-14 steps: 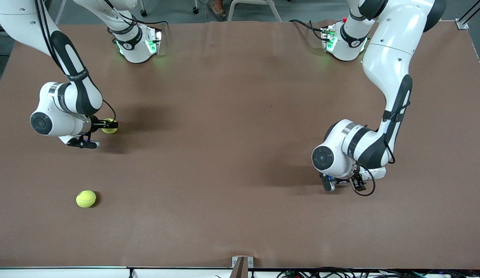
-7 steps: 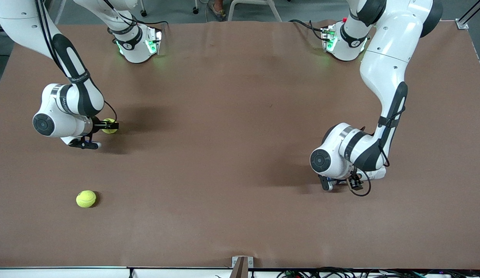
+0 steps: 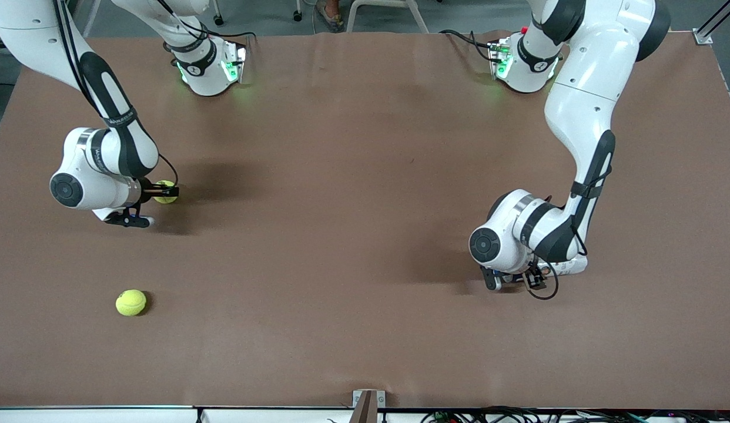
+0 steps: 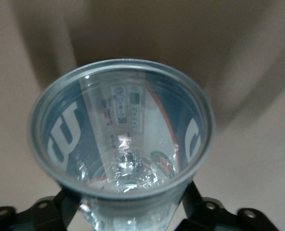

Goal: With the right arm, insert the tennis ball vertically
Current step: 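Lift the can upright with the left gripper while the right gripper carries the ball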

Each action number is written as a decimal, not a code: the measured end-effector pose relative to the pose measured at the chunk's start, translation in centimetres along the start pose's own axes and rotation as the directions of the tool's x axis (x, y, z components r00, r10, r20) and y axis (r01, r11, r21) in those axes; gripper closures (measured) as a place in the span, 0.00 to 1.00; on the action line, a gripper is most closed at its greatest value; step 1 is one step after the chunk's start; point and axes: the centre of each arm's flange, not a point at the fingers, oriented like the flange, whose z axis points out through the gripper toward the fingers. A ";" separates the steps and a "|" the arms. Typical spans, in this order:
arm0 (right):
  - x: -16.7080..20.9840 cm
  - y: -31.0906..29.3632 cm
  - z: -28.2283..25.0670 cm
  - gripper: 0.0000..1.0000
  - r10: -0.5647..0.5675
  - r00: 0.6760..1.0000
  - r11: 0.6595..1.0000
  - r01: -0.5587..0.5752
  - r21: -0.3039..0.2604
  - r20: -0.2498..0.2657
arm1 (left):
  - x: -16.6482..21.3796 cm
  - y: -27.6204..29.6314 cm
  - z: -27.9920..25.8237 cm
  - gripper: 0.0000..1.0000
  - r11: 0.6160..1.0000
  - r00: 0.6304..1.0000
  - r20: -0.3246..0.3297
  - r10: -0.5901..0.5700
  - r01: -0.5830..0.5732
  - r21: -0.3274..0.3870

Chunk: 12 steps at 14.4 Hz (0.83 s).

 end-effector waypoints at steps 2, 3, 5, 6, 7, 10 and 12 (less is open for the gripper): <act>0.3 0.0 -0.8 0.33 -0.001 1.000 1.000 0.001 -0.001 0.007 | 0.0 0.0 0.0 0.20 1.000 1.000 -0.001 0.000 0.000 0.002; 0.5 0.0 -1.7 0.33 -0.001 1.000 1.000 0.001 -0.001 0.023 | 0.0 0.0 -0.1 0.23 1.000 1.000 -0.002 0.000 0.000 0.002; 1.3 -0.1 -5.1 0.33 0.000 0.998 1.000 0.000 0.001 0.056 | 0.0 -0.1 -0.2 0.28 1.000 1.000 -0.003 -0.001 0.001 0.004; 1.8 -0.1 -7.5 0.33 0.002 0.998 1.000 -0.003 0.007 0.065 | 0.0 -0.1 -0.1 0.28 1.000 1.000 -0.003 -0.001 0.001 0.004; 2.2 -0.2 -10.1 0.33 0.004 0.998 1.000 -0.005 0.012 0.065 | 0.0 -0.1 -0.2 0.32 1.000 1.000 -0.004 0.000 0.000 0.005; 2.9 -0.8 -17.1 0.33 -0.009 1.000 1.000 0.008 0.014 0.023 | 0.7 0.0 -1.5 0.37 0.998 0.998 -0.039 0.056 -0.056 0.014; 2.8 -2.9 -20.8 0.33 -0.038 0.999 0.999 0.038 0.022 -0.001 | 1.3 0.2 -4.8 0.38 0.991 0.983 -0.126 0.136 -0.135 0.015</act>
